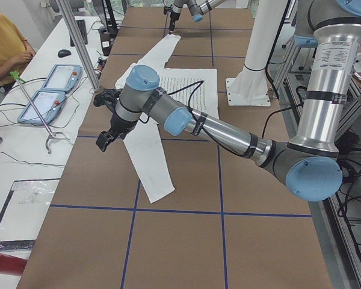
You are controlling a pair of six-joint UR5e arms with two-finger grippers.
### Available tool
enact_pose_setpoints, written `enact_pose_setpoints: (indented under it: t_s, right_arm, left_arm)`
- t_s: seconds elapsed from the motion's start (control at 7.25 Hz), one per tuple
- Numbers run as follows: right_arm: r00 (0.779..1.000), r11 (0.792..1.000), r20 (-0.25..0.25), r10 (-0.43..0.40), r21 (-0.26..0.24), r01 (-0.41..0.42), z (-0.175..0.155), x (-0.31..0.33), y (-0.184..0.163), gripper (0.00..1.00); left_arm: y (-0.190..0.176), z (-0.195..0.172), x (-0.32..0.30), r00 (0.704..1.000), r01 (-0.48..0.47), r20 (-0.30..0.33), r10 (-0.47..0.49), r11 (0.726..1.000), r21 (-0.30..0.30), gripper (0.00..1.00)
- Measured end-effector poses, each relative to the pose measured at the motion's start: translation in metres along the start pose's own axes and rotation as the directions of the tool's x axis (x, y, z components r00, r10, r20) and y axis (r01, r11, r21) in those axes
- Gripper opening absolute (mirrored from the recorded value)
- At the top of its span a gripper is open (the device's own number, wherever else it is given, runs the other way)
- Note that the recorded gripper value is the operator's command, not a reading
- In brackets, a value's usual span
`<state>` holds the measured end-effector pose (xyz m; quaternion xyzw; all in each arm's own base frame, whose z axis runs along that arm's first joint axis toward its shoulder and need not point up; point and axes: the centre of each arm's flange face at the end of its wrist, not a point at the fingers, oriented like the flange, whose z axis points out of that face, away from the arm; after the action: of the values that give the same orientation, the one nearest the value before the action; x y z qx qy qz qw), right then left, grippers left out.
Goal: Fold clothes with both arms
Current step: 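Grasp the sleeve cuff nearest the right gripper with the right gripper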
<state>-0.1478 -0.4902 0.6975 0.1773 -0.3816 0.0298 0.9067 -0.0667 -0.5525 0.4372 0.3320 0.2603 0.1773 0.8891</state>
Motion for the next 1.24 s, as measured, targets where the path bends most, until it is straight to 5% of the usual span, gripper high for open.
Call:
enact_pose_setpoints:
  t_s: [0.14,0.28,0.97,1.24]
  right_arm:
    - [1.0,1.0,-0.002,-0.002,-0.007,0.002,0.004,0.0,0.002,0.46]
    - [1.0,1.0,-0.003,-0.005,-0.011,0.005,0.006,0.001,0.003,0.04]
    - [0.999,1.0,0.027,-0.017,-0.001,0.017,-0.006,-0.014,-0.006,0.0]
    - [0.999,1.0,0.051,0.003,0.013,-0.004,-0.054,-0.057,-0.046,0.0]
  left_arm:
    - [0.0,0.0,0.0,1.0,0.0,0.0,0.0,1.0,0.0,1.0]
    - [0.0,-0.001,0.0,1.0,-0.001,0.001,0.001,1.0,0.001,1.0]
    - [0.001,-0.002,0.0,1.0,-0.002,0.001,0.002,1.0,0.001,1.0]
    - [0.001,-0.001,0.0,1.0,-0.002,0.001,0.002,1.0,0.001,1.0]
